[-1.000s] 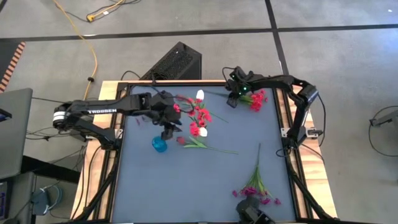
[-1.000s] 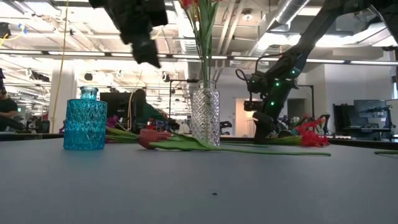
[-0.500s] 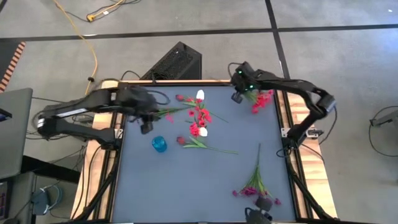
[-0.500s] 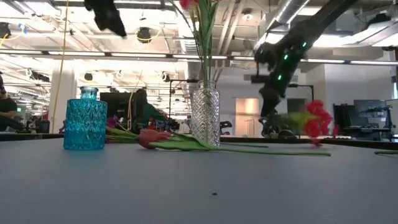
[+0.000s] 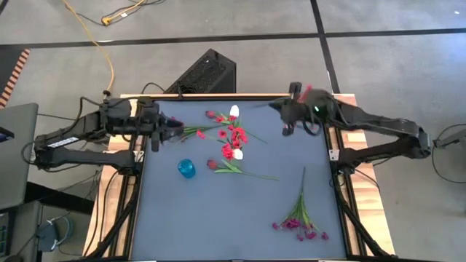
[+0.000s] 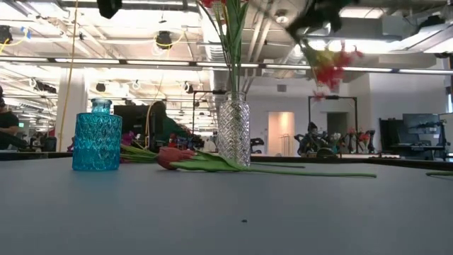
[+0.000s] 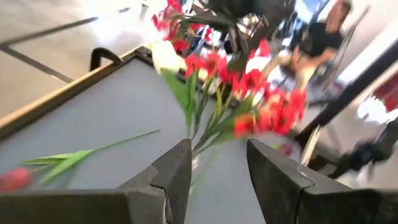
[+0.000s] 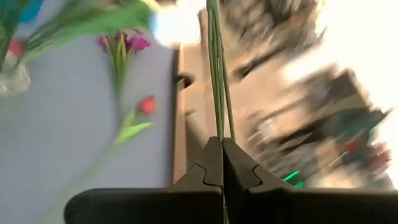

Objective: Sort flowers into vase by color
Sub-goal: Put the red flowers into the transparent vase

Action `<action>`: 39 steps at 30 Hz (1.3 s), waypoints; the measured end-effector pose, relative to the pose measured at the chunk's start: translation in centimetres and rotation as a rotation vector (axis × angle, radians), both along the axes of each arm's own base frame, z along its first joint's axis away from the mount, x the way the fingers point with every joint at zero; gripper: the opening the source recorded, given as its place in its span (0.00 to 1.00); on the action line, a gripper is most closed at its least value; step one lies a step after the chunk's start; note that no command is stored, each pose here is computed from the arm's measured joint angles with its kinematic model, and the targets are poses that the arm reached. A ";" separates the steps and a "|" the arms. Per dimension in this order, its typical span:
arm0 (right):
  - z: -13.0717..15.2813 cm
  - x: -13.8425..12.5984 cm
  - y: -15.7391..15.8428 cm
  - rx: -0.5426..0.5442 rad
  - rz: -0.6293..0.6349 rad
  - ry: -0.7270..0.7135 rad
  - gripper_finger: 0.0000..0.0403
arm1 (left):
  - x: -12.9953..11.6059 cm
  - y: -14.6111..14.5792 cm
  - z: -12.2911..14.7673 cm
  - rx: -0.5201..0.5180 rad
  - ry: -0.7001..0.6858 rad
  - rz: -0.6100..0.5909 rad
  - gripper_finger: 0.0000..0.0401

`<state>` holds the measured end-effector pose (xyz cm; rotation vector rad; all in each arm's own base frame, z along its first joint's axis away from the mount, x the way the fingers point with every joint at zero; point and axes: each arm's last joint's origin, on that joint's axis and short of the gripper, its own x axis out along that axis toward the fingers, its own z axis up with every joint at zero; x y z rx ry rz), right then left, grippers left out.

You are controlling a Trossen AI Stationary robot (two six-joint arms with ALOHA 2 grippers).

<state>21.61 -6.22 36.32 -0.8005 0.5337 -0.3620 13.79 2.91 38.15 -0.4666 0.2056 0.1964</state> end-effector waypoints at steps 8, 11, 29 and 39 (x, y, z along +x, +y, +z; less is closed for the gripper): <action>4.1 0.7 7.3 -0.557 -0.029 -0.097 0.04 | 2.2 0.4 1.6 -0.049 -0.076 -0.015 0.35; 5.1 0.5 9.7 -0.649 0.033 -0.146 0.05 | 2.5 0.4 1.7 -0.057 -0.067 -0.041 0.34; -5.7 1.2 19.4 -0.548 0.200 0.333 0.05 | 2.7 -6.7 -6.3 -0.242 0.176 -0.333 0.24; -12.6 2.6 23.9 -0.388 0.223 0.412 0.05 | 7.6 -13.1 -15.1 -0.207 0.072 -0.381 0.24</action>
